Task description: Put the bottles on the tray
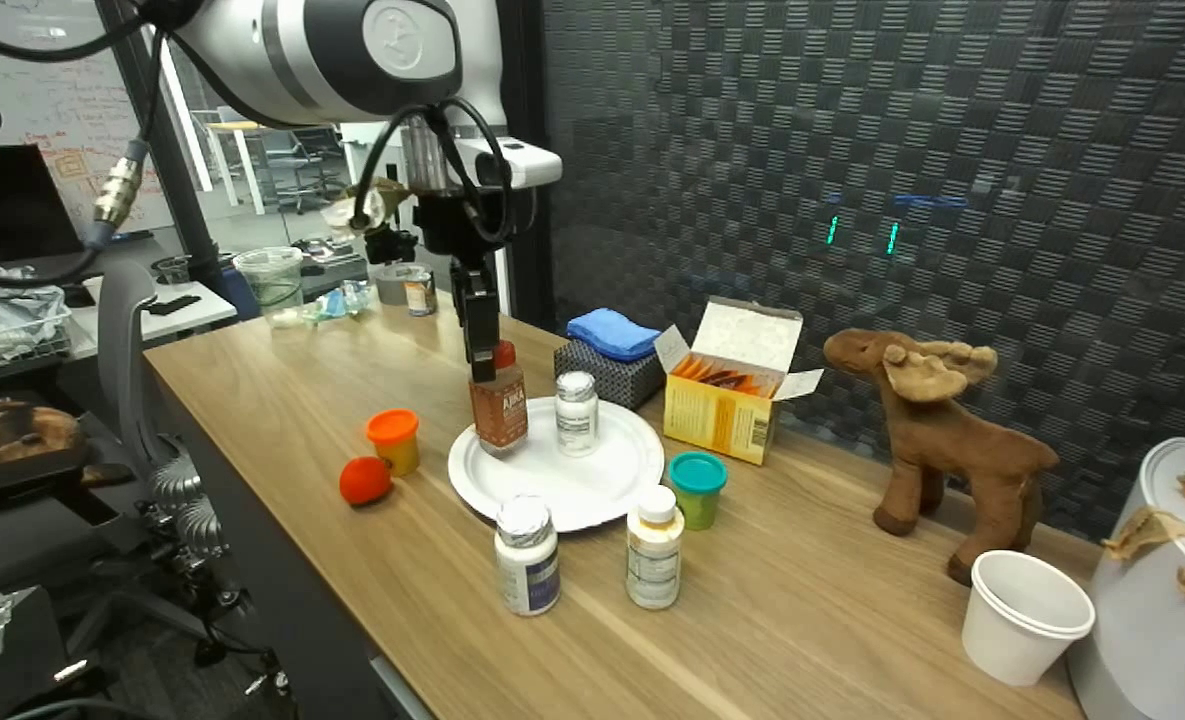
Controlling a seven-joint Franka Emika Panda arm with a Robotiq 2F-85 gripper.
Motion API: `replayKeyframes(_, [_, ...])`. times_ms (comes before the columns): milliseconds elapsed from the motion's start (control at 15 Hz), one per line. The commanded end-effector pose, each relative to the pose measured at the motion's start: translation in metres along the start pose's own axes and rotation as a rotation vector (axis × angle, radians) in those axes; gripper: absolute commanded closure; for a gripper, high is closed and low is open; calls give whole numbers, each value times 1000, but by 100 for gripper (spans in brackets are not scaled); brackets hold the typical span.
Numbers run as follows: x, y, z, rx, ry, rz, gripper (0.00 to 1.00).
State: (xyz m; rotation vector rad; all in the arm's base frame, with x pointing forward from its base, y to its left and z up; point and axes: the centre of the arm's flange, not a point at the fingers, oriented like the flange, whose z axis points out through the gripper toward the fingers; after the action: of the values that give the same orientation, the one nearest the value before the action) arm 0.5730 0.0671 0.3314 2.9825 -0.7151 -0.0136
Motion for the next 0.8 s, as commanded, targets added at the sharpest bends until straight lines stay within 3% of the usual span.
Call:
replayKeyframes(0, [6,3,-1,-12,18,55,77])
replayKeyframes(733, [32,-2,8,16,26,110,77])
